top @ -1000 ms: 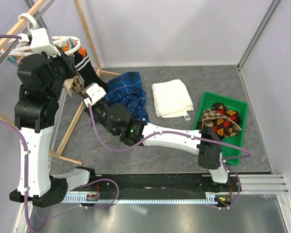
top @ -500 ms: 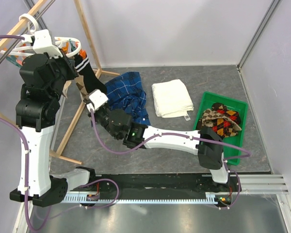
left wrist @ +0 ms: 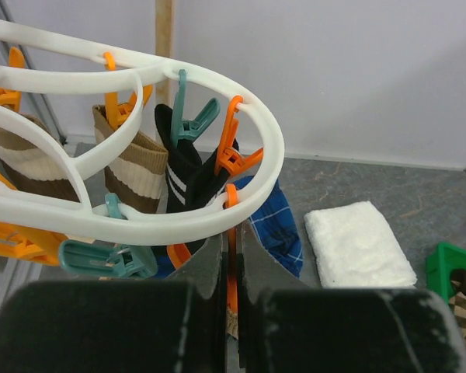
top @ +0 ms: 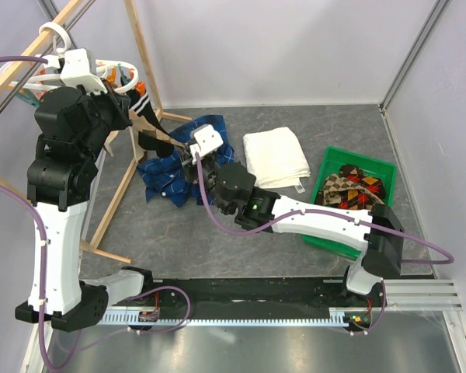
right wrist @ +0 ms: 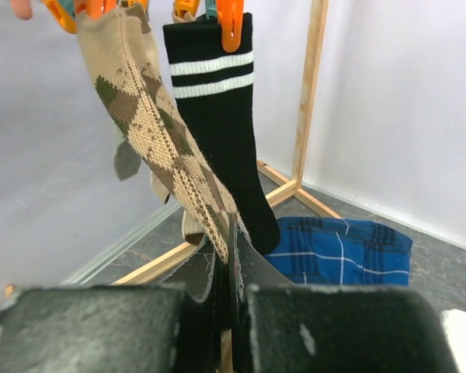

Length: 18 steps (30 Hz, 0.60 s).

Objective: Remove the socks clipped to the hanger
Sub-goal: Remove the sock from the hanger.

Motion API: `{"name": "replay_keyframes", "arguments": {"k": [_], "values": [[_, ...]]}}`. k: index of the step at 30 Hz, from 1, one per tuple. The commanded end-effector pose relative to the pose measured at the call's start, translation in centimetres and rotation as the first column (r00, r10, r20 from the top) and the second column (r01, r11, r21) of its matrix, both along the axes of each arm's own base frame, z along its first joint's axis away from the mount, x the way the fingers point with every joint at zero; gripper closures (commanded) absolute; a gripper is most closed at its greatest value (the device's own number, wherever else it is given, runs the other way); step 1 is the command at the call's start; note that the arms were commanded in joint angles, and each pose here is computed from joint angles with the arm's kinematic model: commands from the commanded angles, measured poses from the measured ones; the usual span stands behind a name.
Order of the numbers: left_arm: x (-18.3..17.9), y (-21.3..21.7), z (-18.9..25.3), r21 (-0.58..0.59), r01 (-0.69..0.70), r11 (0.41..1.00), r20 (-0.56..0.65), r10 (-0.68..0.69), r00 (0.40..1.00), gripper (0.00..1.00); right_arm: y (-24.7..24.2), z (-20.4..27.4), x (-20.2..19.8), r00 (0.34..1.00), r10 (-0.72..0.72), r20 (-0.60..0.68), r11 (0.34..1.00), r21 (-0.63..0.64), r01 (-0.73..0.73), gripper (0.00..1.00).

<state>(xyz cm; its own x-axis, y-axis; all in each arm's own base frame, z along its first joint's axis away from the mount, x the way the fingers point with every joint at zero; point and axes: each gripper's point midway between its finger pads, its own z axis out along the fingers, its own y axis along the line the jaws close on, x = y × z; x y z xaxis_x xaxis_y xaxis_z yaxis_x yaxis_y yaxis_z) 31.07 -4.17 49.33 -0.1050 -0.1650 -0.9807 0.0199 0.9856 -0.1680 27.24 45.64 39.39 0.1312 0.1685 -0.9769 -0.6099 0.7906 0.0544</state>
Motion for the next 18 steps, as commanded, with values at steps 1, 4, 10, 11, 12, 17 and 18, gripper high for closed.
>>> {"name": "replay_keyframes", "arguments": {"k": [1, 4, 10, 11, 12, 17, 18], "values": [[-0.8, 0.3, 2.8, -0.030, -0.002, 1.000, 0.098, 0.005, 0.995, 0.98, -0.1, -1.5, 0.4, 0.999, 0.003, -0.040, 1.000, -0.029, -0.004, 1.00], [-1.3, 0.2, 3.3, -0.051, 0.008, 0.999, 0.110, -0.002, 0.994, 0.94, 1.1, -0.6, 0.4, 0.999, 0.036, -0.035, 0.999, -0.002, -0.036, 1.00], [-1.3, 0.7, 3.1, -0.055, -0.026, 0.998, 0.100, 0.032, 0.995, 0.72, 3.2, 2.1, 0.3, 0.996, 0.089, -0.016, 0.994, 0.063, -0.088, 1.00], [-1.4, 0.9, 3.0, -0.053, -0.032, 0.998, 0.098, 0.038, 0.994, 0.66, 3.4, 2.3, 0.3, 0.995, 0.094, -0.014, 0.993, 0.066, -0.093, 1.00], [-1.4, 0.9, 2.9, -0.052, -0.037, 0.998, 0.091, 0.042, 0.995, 0.64, 3.7, 2.1, 0.3, 0.995, 0.098, -0.016, 0.993, 0.062, -0.097, 1.00], [-1.6, 1.5, 2.9, -0.049, -0.067, 0.997, 0.088, 0.071, 0.994, 0.53, 4.3, 3.2, 0.0, 0.991, 0.132, -0.015, 0.986, 0.100, -0.130, 1.00], [-1.7, 1.6, 3.1, -0.054, -0.070, 0.996, 0.091, 0.074, 0.993, 0.52, 4.3, 3.3, 0.0, 0.991, 0.136, -0.015, 0.986, 0.104, -0.134, 1.00]]}}
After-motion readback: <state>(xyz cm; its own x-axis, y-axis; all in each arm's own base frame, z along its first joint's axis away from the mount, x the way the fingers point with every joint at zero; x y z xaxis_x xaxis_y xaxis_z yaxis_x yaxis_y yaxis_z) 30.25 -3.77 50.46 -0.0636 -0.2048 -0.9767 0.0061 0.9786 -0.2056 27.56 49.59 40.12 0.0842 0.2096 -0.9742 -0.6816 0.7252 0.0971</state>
